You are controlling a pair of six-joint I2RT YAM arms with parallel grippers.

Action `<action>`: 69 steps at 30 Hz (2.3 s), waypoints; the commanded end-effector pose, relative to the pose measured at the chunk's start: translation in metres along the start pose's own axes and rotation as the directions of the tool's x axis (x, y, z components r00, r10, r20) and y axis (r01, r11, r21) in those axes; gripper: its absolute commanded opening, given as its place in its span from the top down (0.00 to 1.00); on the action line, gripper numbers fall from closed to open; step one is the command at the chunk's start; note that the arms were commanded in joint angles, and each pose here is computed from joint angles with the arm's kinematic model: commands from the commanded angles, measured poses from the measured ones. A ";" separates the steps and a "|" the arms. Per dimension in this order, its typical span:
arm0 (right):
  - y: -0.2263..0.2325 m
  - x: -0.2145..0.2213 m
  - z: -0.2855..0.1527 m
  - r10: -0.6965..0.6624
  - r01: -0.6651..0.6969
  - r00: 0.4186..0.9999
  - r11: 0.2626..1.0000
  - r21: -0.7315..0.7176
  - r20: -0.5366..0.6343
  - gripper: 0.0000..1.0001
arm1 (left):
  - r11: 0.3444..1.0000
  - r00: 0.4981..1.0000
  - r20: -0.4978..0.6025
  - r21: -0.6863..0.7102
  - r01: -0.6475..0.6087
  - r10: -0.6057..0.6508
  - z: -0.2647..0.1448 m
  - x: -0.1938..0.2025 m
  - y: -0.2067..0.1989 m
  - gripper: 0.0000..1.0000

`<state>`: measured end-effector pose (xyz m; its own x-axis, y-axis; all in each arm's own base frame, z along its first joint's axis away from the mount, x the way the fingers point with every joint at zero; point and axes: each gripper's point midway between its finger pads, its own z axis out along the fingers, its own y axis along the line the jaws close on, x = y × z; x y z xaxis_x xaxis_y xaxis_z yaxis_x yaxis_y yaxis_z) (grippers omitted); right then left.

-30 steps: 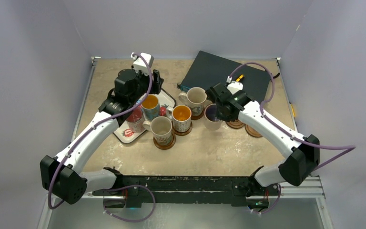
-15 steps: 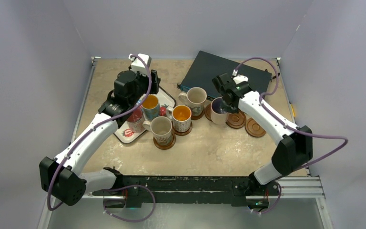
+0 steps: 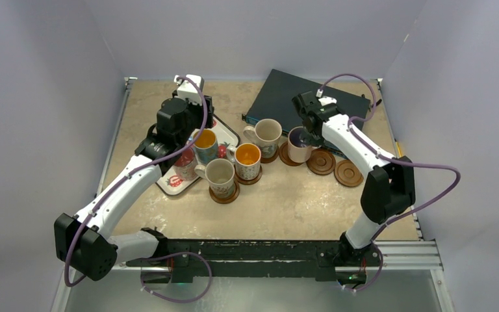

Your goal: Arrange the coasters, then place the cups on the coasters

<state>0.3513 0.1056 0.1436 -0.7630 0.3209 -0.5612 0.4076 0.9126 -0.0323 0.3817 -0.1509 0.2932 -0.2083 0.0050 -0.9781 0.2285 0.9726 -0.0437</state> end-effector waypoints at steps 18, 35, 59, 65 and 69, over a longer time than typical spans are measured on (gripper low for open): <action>0.030 -0.038 0.003 0.015 -0.006 0.996 0.994 -0.109 0.083 1.00 | 1.000 0.999 0.046 -0.022 -0.021 0.022 -0.002 -0.012 0.005 0.44; 0.032 -0.042 0.011 -0.037 0.049 0.995 0.992 -0.117 0.096 1.00 | 0.999 0.998 0.054 -0.025 -0.024 0.026 -0.004 -0.016 0.005 0.44; 0.026 -0.025 0.021 -0.097 0.103 0.993 0.989 -0.110 0.061 1.00 | 0.999 0.998 0.066 -0.025 -0.021 0.023 -0.007 -0.019 0.006 0.44; 0.024 -0.021 0.024 -0.107 0.113 0.992 0.988 -0.108 0.060 1.00 | 1.000 0.998 0.060 -0.022 -0.023 0.024 -0.006 -0.017 0.005 0.44; 0.028 -0.019 0.028 -0.118 0.123 0.992 0.985 -0.118 0.048 0.97 | 0.999 0.998 0.058 -0.025 -0.026 0.027 -0.005 -0.016 0.006 0.44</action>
<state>0.3803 0.1168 0.1185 -0.8148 0.1906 -0.5474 0.2505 0.9675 -0.0359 0.3830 -0.1456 0.2935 -0.2009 0.0275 -0.9792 0.2094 0.9777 -0.0156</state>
